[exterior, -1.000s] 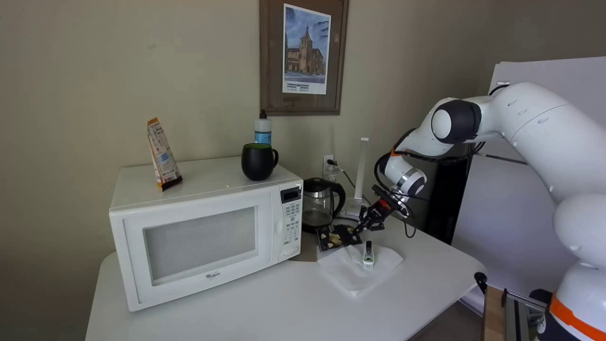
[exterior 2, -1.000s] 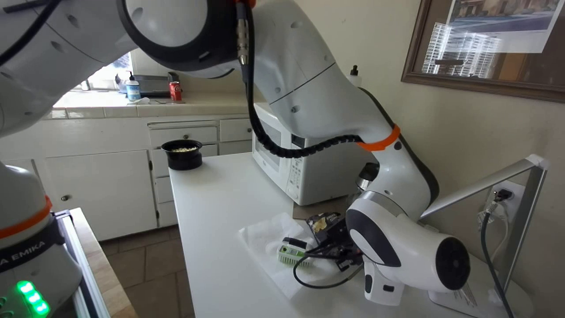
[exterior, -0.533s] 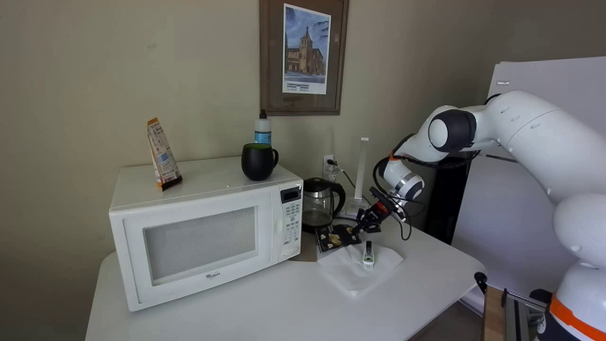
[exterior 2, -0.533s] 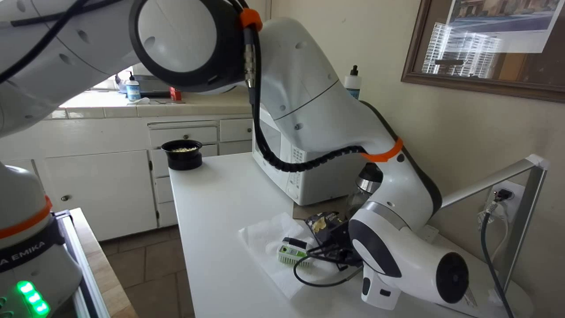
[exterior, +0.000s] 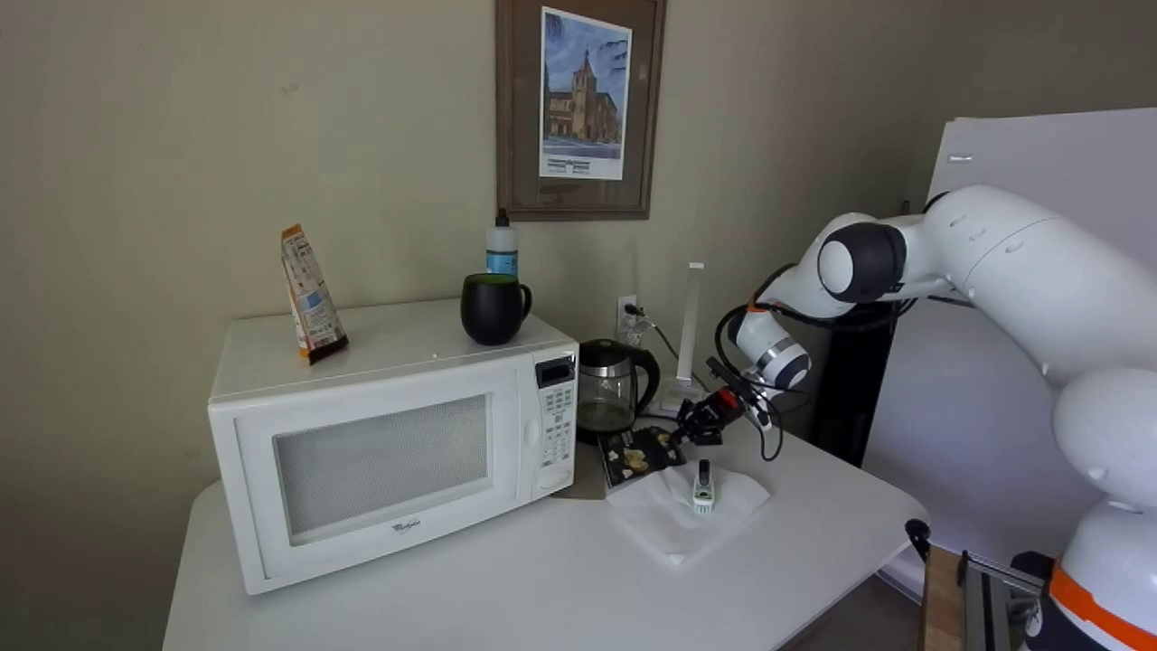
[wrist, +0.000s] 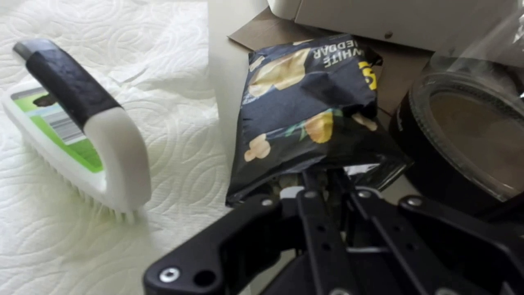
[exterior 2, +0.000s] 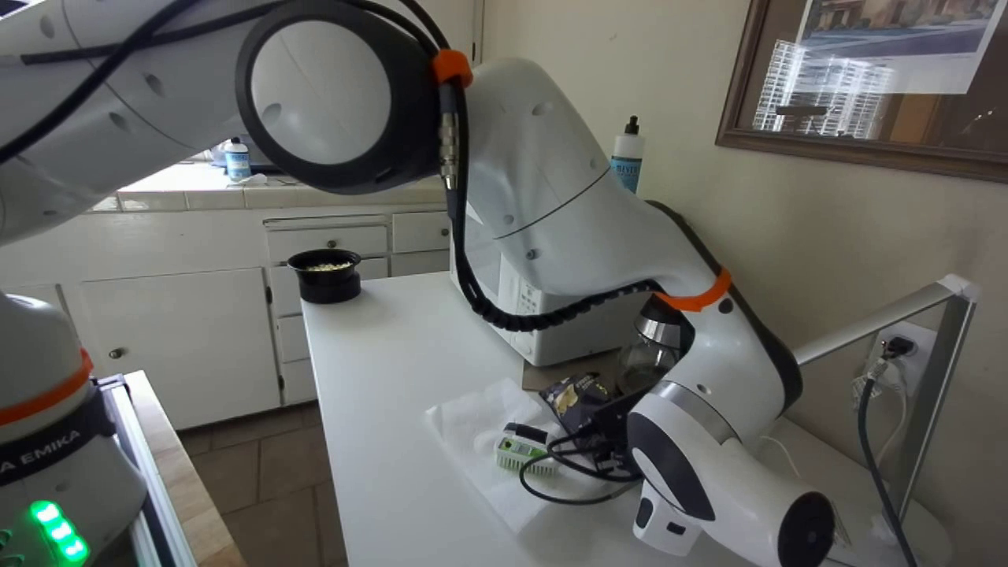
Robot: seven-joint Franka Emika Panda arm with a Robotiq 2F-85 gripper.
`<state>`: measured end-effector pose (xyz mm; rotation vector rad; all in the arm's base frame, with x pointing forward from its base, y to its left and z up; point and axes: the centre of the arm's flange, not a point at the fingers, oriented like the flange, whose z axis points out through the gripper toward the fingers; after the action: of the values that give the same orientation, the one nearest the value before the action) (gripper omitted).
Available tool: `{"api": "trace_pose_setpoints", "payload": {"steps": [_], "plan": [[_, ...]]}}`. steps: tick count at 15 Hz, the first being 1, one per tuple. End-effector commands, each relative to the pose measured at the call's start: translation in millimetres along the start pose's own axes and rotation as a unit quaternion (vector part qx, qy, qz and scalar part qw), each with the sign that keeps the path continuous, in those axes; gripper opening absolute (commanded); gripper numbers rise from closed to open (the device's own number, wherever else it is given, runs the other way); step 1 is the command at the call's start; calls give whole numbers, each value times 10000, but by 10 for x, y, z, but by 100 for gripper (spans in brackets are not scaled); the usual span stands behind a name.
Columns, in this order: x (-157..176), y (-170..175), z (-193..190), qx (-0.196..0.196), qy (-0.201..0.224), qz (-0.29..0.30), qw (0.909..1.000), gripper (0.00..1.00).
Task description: Put the white object in the black packet
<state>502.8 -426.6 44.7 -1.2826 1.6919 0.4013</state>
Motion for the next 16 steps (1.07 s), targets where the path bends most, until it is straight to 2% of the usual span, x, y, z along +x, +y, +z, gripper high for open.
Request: {"api": "trace_pose_setpoints", "payload": {"steps": [1, 7, 14, 15, 16], "plan": [[202, -23, 67, 124, -416, 250, 9987, 3], [330, 89, 174, 138, -1082, 427, 9931, 3], [374, 80, 328, 295, -1280, 389, 9906, 3], [371, 78, 342, 287, -1299, 393, 9903, 36], [372, 78, 355, 289, -1307, 383, 9903, 37]]}}
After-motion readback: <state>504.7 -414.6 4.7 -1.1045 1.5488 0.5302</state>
